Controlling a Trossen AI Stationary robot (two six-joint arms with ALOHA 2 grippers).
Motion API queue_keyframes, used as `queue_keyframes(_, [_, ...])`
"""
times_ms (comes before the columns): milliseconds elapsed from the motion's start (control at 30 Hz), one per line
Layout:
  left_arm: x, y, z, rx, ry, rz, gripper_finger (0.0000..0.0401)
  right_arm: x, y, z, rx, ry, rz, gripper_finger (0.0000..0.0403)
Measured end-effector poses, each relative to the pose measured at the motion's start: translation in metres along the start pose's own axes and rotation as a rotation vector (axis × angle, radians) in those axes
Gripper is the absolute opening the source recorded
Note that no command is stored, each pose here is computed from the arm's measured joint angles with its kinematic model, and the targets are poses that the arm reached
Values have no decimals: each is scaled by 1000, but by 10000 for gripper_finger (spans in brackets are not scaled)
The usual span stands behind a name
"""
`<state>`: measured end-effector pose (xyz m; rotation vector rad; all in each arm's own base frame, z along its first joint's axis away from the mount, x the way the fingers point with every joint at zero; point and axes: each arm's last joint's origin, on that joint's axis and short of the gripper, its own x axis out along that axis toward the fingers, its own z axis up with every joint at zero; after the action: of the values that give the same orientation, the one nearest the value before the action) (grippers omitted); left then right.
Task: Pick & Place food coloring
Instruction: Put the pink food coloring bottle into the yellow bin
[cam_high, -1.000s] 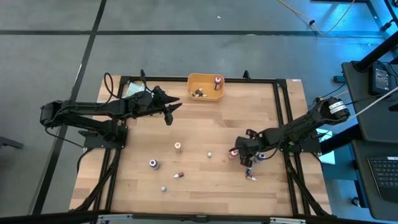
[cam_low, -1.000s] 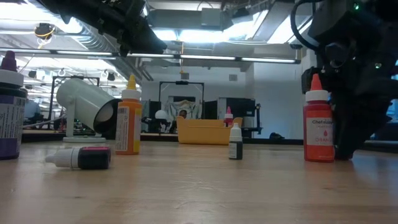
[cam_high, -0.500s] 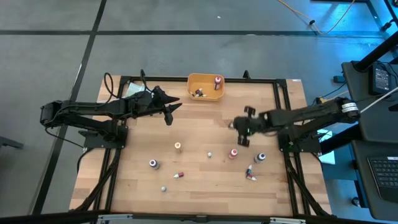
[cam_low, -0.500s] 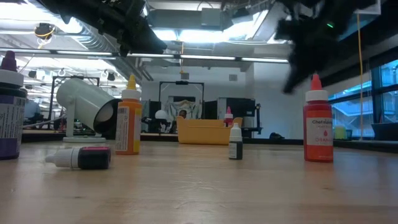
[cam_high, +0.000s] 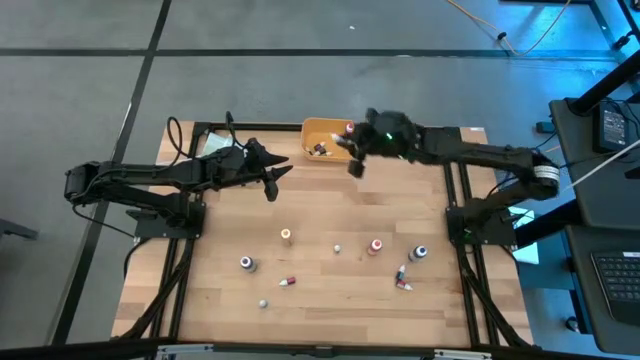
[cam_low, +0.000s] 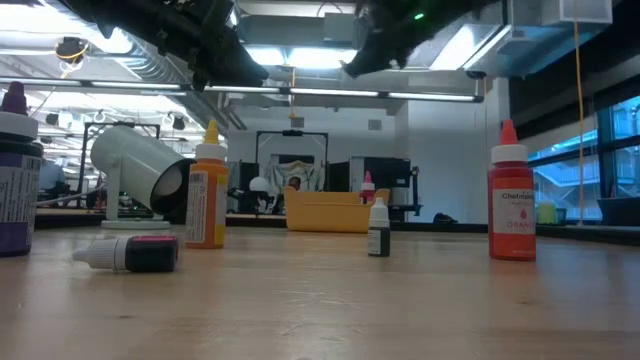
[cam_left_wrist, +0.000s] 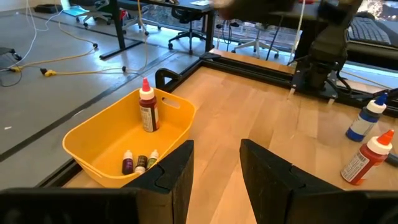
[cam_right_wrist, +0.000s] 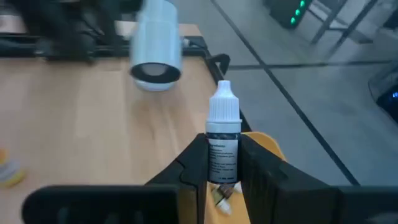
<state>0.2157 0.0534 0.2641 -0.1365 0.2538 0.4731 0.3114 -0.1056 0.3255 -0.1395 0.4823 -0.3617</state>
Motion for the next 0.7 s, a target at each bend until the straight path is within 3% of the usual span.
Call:
queue_keyframes(233, [0,0,0,-2,0,0,127,74,-29,8,61,136,10,75])
queue_keyframes(467, [0,0,0,-25,0,0,128,140,-41,-19,113,394,23,75])
queue_keyframes(700, [0,0,0,-28,1,-1,128,175,-41,-48,122,484,29,75])
